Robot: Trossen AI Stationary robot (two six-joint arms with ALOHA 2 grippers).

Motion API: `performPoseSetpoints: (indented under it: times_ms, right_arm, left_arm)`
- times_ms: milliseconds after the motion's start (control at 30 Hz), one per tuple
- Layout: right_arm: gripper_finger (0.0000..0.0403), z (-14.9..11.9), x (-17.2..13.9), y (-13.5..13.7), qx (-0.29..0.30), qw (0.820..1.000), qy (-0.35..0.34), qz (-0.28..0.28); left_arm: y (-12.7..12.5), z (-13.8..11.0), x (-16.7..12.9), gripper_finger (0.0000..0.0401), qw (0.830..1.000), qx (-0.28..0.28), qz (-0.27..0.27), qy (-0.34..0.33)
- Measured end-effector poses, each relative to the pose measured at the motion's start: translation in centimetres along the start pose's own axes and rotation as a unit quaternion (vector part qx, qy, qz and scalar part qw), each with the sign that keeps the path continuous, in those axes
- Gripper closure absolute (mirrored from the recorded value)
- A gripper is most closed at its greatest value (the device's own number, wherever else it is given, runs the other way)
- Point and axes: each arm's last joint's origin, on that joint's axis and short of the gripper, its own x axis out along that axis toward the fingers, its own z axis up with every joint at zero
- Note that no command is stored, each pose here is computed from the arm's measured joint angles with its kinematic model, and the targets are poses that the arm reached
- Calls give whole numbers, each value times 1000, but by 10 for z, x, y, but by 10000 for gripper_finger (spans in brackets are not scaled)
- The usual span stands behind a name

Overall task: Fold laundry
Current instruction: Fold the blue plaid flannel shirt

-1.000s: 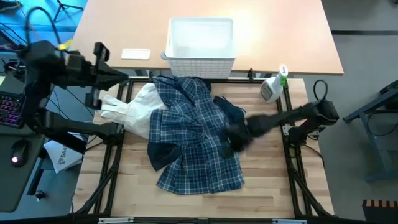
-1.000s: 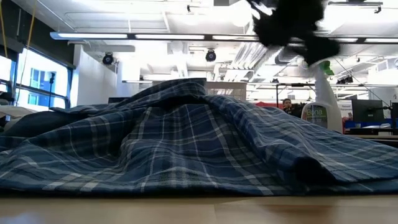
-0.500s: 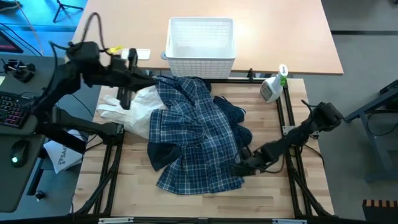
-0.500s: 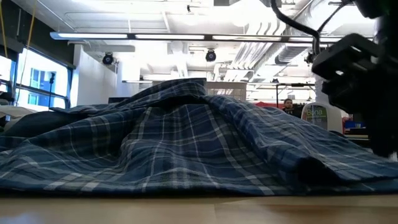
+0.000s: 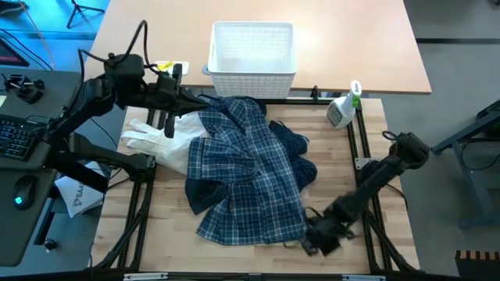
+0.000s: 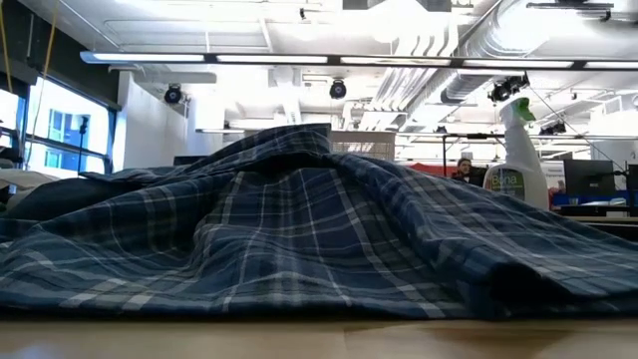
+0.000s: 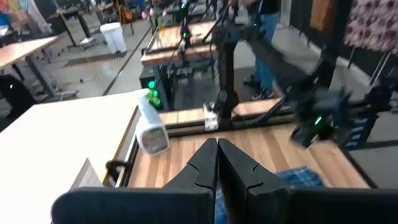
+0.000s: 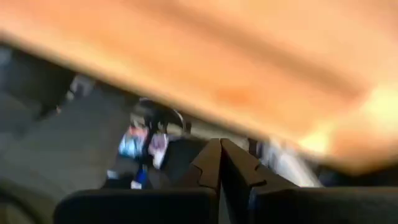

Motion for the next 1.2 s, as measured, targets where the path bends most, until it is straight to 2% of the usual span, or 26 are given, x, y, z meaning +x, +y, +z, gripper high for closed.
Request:
performPoseSetpoints:
  times_ms: [100, 167, 267, 400, 567, 633, 700, 800, 933, 1067, 1133, 1200]
  right_arm:
    - [397, -13, -3, 5, 8, 998, -56, 25]
    - [395, -9, -7, 6, 25, 992, -122, 38]
    - [375, 8, -13, 6, 43, 981, -183, 52]
    - [303, 39, -19, 1, 54, 967, -243, 49]
    - [204, 72, -24, -9, 66, 957, -282, 29]
    - [181, 80, -23, -12, 54, 957, -285, 28]
    - [175, 88, -20, -15, 32, 954, -294, 42]
    - [196, 98, -15, -10, -8, 947, -300, 116]
    - [269, 106, -5, -10, -28, 942, -292, 164]
    - [373, 101, -3, -11, -43, 953, -261, 147]
    - [392, 90, -4, -7, -48, 963, -227, 140]
    - [387, 73, -7, 2, -36, 973, -178, 140]
  left_arm:
    - [0, -3, 0, 401, 1000, 0, 9, 15]
    - [1, -3, 1, 401, 1000, 0, 15, 18]
    - [1, -3, 1, 401, 1000, -1, 15, 18]
    - [1, -3, 1, 401, 1000, -4, 15, 18]
    - [0, -3, 1, 401, 1000, -10, 13, 18]
    - [0, -3, 1, 401, 1000, -18, 12, 18]
    - [0, -4, 1, 401, 999, -25, 11, 21]
    - [0, -4, 1, 401, 999, -31, 11, 21]
    - [0, -4, 1, 401, 999, -33, 11, 25]
    - [-1, -6, 1, 401, 999, -34, 9, 33]
    - [-1, -6, 1, 401, 999, -34, 9, 33]
    - [-1, -6, 1, 401, 999, -34, 9, 33]
